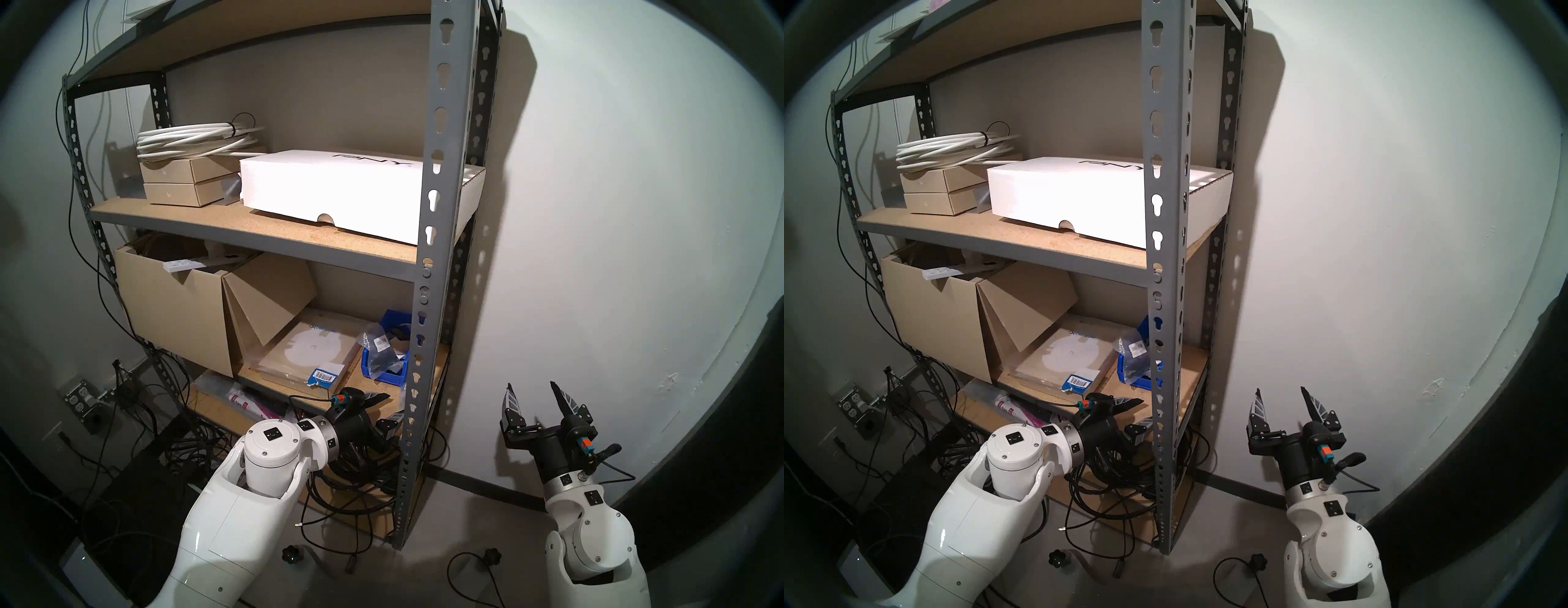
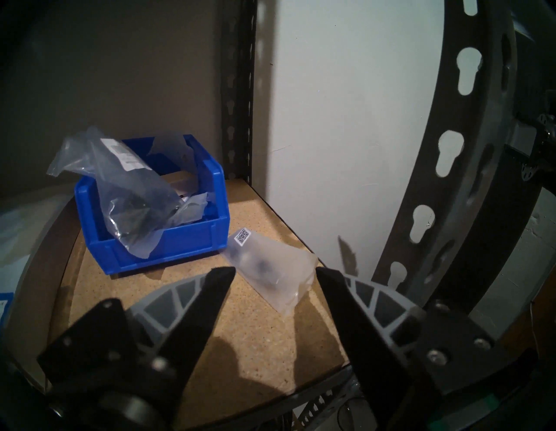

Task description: Organize the rack shelf by putting things into a case

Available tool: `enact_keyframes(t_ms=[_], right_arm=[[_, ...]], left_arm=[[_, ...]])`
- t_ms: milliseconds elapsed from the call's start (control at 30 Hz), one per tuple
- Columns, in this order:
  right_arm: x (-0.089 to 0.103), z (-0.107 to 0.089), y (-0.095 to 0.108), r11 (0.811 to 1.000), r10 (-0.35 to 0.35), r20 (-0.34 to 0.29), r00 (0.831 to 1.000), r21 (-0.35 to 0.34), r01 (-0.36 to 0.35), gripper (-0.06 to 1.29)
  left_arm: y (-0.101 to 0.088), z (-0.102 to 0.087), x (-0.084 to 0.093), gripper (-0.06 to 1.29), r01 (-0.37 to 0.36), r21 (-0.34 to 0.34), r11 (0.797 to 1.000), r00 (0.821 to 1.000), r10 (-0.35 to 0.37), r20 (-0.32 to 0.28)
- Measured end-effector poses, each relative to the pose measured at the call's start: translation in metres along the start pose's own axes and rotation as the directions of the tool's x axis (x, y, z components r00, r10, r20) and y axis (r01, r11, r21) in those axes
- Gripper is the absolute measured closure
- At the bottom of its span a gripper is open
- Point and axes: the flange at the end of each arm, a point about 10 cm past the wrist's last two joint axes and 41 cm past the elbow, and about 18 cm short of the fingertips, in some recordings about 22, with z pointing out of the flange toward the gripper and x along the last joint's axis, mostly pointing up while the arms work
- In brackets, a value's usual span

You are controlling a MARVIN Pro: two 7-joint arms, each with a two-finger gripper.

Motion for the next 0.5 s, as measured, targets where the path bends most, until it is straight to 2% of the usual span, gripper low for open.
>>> enact_keyframes(t_ms=[133,233,500], right_arm=[[0.0,0.0,0.0,1.0,0.0,0.0,1.0,0.0,0.0,-0.02],[0.0,0.0,0.0,1.0,0.0,0.0,1.0,0.0,0.0,-0.02],[0.0,0.0,0.0,1.0,0.0,0.0,1.0,0.0,0.0,-0.02]], left_arm=[[-0.0006,0.002,0.0008,0.42,-0.014,-0.005,1.0,1.0,0.014,-0.001],[-0.0004,0.003,0.0019,0.55,-0.021,-0.012,1.0,1.0,0.021,-0.002],[0.0,0.0075,0.0024,0.49,-0.047,-0.027,0.999,0.999,0.048,0.003]])
